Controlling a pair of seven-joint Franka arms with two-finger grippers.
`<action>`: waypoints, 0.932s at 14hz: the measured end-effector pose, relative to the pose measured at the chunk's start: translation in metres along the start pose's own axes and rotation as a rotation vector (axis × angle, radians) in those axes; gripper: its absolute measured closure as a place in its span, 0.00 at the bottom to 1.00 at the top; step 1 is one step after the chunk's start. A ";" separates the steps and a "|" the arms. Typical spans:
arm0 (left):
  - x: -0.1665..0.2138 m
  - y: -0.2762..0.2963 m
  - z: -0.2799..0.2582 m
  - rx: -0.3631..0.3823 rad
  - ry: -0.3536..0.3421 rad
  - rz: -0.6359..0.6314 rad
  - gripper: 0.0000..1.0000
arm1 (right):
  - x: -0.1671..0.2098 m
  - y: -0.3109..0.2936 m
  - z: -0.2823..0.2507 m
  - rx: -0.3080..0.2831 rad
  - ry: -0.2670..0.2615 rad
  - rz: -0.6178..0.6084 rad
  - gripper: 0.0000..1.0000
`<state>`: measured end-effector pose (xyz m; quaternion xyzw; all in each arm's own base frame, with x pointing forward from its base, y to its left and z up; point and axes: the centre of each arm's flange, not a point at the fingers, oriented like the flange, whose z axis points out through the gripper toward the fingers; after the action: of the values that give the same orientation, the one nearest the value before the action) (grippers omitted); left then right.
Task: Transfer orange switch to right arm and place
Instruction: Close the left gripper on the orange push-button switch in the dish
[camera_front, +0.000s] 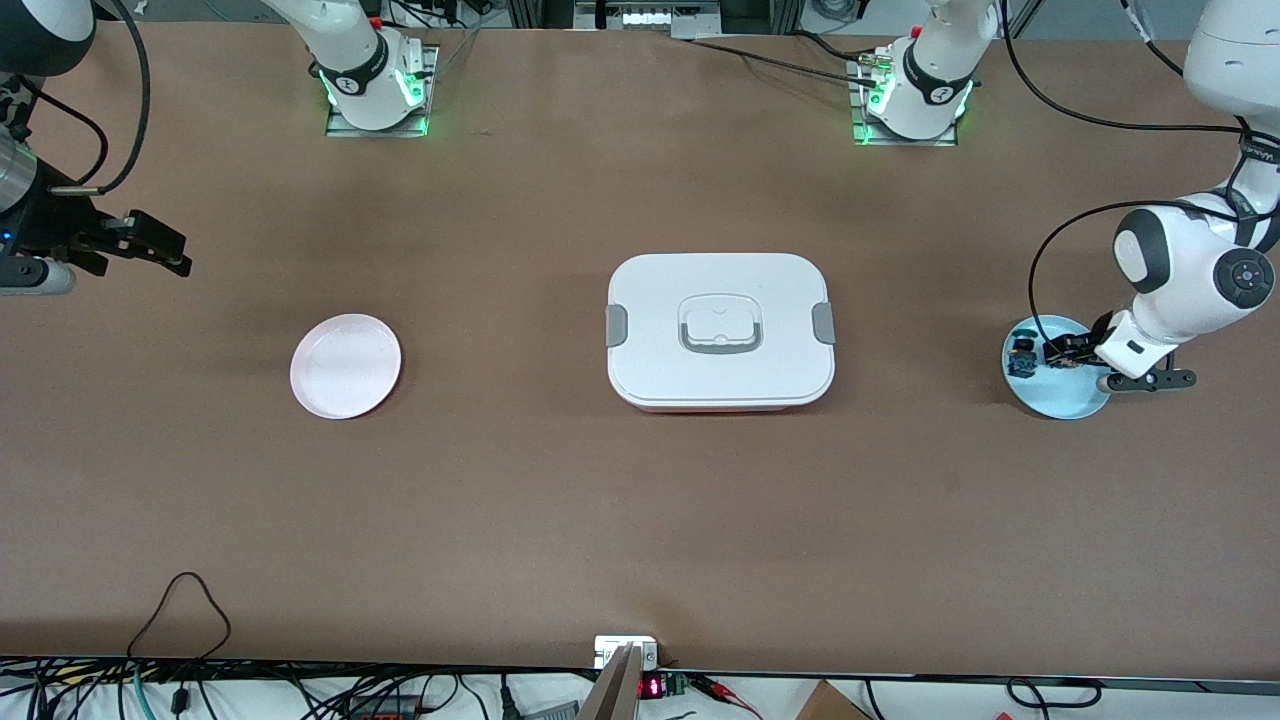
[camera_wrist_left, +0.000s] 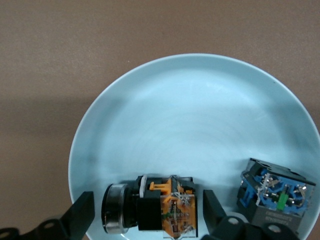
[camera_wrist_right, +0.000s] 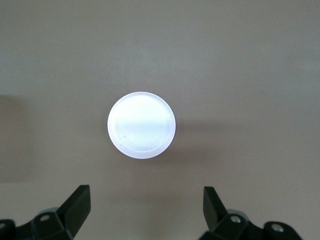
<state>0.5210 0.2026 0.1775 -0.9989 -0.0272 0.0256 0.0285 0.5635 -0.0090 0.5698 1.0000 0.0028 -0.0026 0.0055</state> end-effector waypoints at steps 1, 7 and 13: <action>0.000 0.000 0.000 0.000 0.000 0.010 0.21 | 0.000 0.000 0.000 0.000 0.000 -0.001 0.00; 0.001 0.001 -0.002 -0.002 -0.009 0.028 0.27 | 0.002 0.003 -0.003 0.000 0.019 0.006 0.00; 0.025 0.022 -0.084 -0.027 -0.170 0.103 0.27 | 0.002 0.021 -0.008 -0.001 0.047 0.037 0.00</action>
<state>0.5511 0.1776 0.2587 -0.9935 0.0218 0.1112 0.0111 0.5661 -0.0298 0.5782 0.9996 -0.0155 0.0209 0.0061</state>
